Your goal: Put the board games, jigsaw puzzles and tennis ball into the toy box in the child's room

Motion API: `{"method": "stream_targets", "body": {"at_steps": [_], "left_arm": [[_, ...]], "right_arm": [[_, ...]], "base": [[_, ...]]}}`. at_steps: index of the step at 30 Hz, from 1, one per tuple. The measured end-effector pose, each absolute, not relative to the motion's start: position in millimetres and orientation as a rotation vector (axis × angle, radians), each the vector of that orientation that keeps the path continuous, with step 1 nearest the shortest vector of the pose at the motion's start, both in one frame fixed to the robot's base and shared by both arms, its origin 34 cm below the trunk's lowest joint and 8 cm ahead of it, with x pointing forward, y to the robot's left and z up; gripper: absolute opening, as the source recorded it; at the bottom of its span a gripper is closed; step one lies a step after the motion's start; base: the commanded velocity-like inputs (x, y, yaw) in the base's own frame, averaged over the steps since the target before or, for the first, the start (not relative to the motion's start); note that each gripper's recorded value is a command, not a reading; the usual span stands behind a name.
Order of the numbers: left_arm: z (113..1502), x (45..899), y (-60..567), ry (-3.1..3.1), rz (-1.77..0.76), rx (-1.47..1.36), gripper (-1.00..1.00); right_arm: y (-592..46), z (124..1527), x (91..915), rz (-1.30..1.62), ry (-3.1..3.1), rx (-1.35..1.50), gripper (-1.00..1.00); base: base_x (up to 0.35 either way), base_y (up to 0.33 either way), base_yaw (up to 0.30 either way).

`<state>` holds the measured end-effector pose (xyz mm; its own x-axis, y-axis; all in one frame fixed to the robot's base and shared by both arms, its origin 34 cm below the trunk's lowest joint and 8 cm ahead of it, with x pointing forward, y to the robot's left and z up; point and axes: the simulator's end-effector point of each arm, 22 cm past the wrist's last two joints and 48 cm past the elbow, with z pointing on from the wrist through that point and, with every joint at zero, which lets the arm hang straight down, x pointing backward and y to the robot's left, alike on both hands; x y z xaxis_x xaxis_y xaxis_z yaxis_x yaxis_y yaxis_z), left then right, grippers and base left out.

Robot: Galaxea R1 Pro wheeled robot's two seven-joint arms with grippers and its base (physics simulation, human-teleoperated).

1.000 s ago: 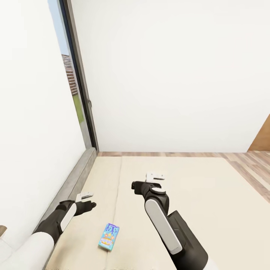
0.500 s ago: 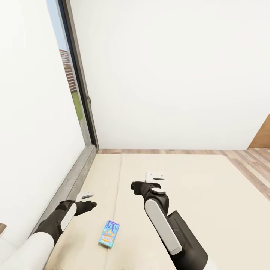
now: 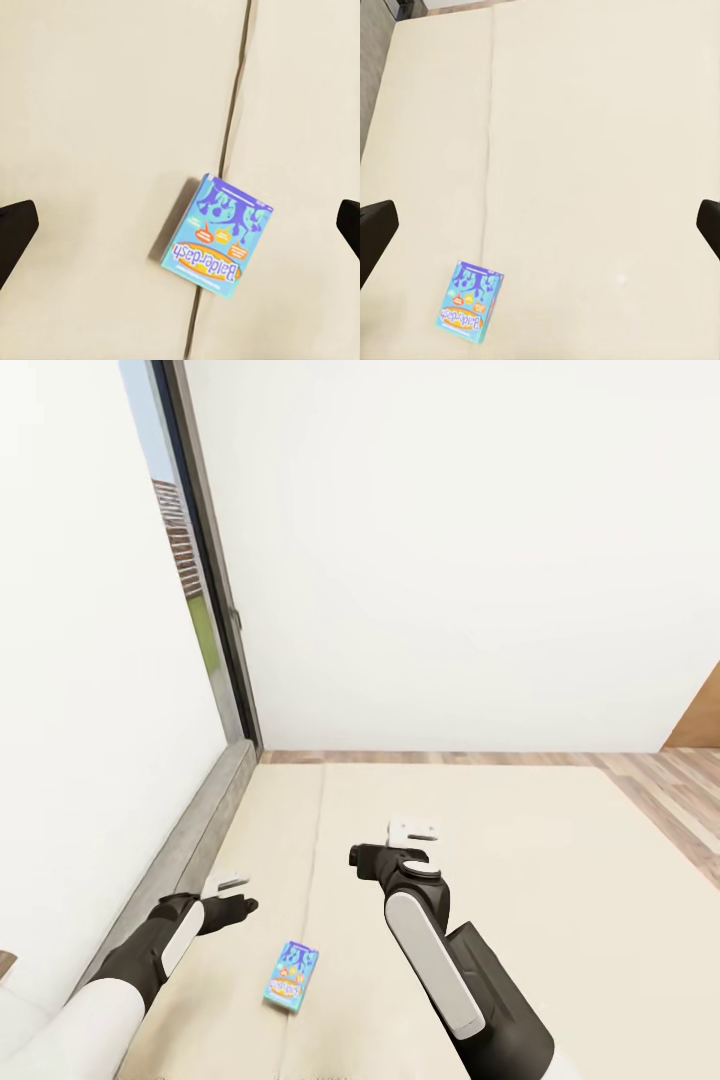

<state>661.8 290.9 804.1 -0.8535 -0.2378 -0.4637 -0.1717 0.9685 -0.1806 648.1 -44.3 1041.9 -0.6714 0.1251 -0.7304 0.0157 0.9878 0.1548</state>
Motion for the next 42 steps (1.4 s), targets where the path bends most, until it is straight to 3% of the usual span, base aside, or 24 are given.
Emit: {"method": "stream_targets", "body": {"at_steps": [42], "left_arm": [[768.3, 648.4, 265.4, 2.69, -0.221, -0.287, 1.0]], "right_arm": [[-44.2, 1003.5, 649.9, 0.175, 2.372, 0.114, 1.0]], "base": [[0.0, 0.0, 0.0]]}}
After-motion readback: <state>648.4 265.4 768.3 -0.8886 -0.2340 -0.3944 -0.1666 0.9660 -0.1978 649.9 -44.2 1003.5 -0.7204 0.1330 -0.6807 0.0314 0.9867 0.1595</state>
